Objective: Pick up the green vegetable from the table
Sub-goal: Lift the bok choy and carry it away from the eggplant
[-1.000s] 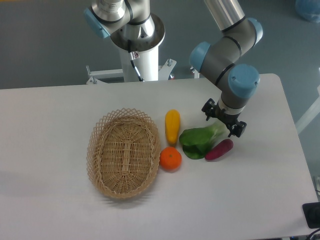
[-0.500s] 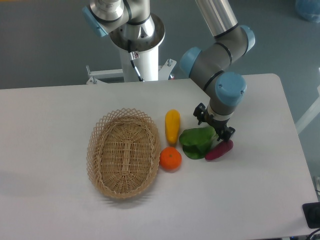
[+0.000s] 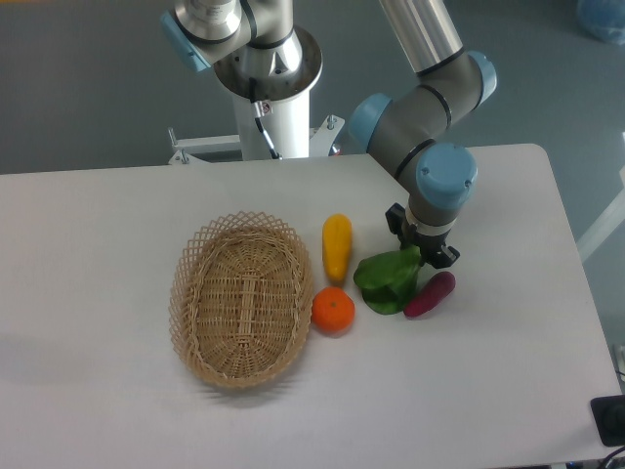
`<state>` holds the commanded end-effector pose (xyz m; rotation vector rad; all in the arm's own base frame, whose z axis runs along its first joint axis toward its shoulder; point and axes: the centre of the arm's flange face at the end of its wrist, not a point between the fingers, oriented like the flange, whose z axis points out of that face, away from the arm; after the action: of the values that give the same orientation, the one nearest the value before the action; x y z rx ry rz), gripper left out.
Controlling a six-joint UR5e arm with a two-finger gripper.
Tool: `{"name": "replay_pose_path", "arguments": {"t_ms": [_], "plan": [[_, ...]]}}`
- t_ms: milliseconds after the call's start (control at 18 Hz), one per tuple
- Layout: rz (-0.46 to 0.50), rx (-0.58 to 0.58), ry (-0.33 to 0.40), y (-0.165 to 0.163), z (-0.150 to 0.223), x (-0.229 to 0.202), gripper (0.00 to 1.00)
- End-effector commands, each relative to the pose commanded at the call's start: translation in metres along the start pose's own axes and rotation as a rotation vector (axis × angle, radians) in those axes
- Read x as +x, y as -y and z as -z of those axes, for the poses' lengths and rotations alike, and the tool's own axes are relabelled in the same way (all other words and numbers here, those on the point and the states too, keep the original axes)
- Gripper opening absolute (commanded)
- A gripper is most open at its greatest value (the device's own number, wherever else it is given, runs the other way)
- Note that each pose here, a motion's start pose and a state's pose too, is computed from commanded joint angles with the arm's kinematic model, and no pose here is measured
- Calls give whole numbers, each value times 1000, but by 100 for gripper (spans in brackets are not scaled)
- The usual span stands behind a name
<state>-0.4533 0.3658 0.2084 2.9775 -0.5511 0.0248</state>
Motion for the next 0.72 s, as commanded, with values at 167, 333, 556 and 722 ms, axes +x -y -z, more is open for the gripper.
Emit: {"name": "replay_pose_path", "arguments": {"t_ms": [167, 333, 556, 722], "plan": [[-1, -2, 9, -2, 19, -10, 25], [-2, -4, -8, -4, 47, -26, 25], [2, 3, -7, -6, 98, -61, 25], [10, 12, 23, -6, 115, -89, 25]]}}
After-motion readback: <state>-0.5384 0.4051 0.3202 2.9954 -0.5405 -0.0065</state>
